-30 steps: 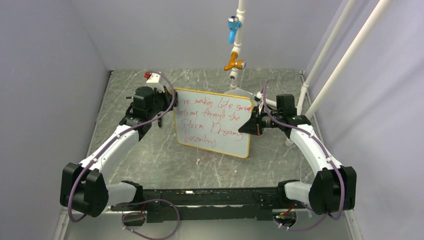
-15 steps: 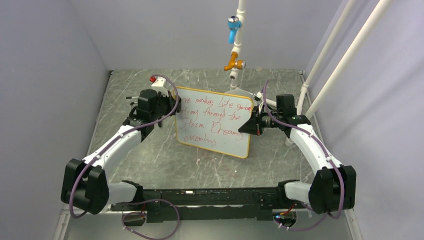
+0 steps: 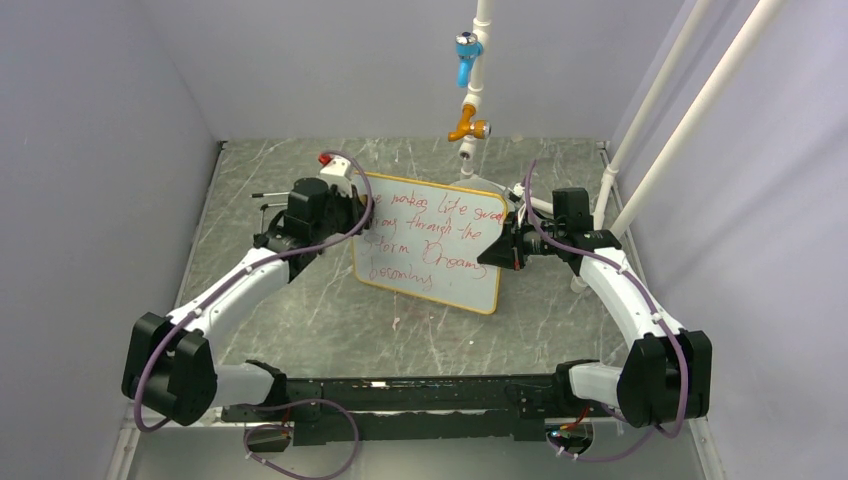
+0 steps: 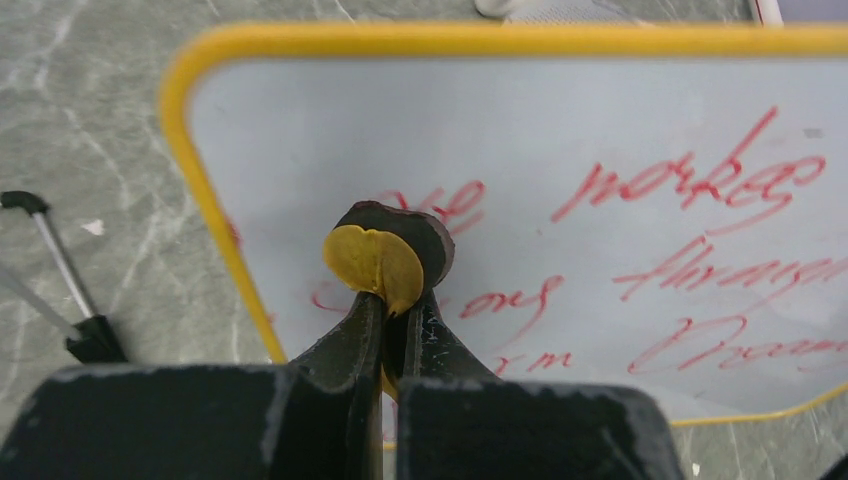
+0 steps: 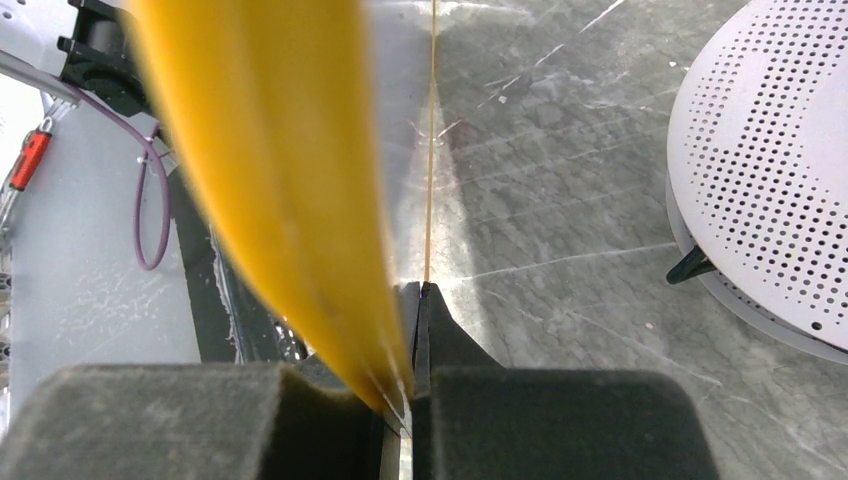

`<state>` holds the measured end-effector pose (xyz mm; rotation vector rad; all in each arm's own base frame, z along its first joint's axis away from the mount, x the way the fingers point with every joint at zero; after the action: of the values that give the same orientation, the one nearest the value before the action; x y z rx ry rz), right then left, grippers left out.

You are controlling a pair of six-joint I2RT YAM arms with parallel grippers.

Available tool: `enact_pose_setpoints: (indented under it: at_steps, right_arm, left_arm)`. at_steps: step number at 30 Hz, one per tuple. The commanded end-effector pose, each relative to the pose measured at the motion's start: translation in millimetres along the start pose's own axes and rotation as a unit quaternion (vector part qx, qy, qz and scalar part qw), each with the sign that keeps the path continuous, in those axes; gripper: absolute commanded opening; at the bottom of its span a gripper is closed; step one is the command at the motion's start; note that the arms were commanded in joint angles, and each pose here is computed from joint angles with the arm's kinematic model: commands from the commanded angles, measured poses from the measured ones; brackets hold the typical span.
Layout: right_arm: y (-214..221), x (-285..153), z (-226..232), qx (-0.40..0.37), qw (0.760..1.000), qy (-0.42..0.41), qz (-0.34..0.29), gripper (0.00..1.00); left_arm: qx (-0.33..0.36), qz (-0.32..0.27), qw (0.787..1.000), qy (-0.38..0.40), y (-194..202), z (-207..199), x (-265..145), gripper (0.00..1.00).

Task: Erase the whiteboard
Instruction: Erase the whiteboard using the whiteboard.

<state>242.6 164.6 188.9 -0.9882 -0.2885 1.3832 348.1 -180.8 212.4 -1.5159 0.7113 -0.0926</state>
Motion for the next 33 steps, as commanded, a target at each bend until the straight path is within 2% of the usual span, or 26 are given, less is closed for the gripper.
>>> enact_pose_setpoints:
  at_steps: [1, 4, 9, 12, 16, 22, 26, 29, 33]
  right_arm:
    - [-15.2, 2.1, 3.8, -0.074, 0.997, -0.010, -0.008, 0.00]
    - [-14.8, 3.0, 2.5, -0.071, 0.997, -0.010, -0.006, 0.00]
    - [-14.1, 2.6, 1.4, -0.071, 0.997, -0.006, -0.005, 0.00]
    - [-14.8, 2.1, 2.2, -0.074, 0.997, -0.006, -0.007, 0.00]
    - [-15.2, 1.9, 3.3, -0.074, 0.997, -0.008, -0.007, 0.00]
    - [-14.9, 2.0, 3.7, -0.074, 0.997, -0.010, -0.006, 0.00]
    - [-14.8, 2.2, 3.5, -0.074, 0.997, -0.010, -0.006, 0.00]
    - [-14.5, 2.3, 3.1, -0.073, 0.997, -0.010, -0.006, 0.00]
    - [-14.5, 2.4, 3.3, -0.073, 0.997, -0.010, -0.005, 0.00]
  left_arm:
    - [0.009, 0.005, 1.000, 0.007, 15.2, -11.2, 2.4, 0.00]
    - [0.022, 0.004, 0.999, -0.024, -1.1, -0.5, 2.9, 0.00]
    - [0.051, -0.026, 0.997, -0.044, -51.9, 3.8, -6.5, 0.00]
    - [0.063, -0.027, 0.997, -0.047, -62.6, 5.9, -5.6, 0.00]
    - [0.063, -0.004, 0.997, -0.048, -49.5, 8.1, 0.4, 0.00]
    - [0.039, 0.046, 0.997, -0.037, -0.3, 6.5, 5.9, 0.00]
    - [0.030, 0.050, 0.997, -0.043, 16.5, 8.9, 1.5, 0.00]
    - [0.028, 0.052, 0.997, -0.047, 13.6, 14.0, 3.3, 0.00]
    - [0.033, 0.029, 0.999, -0.032, -17.8, 11.6, 5.0, 0.00]
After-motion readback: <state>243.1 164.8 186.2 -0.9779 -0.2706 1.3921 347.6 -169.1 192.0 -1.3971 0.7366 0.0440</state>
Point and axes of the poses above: each gripper's point midway between its finger pads, its own x axis out along the fingers, its own z axis along the line the jaws close on, y = z × x, the point moved 2 cm from there along -x, back along the fingers, and after that the axes turned 11 degrees about x, right-handed, at the moved point
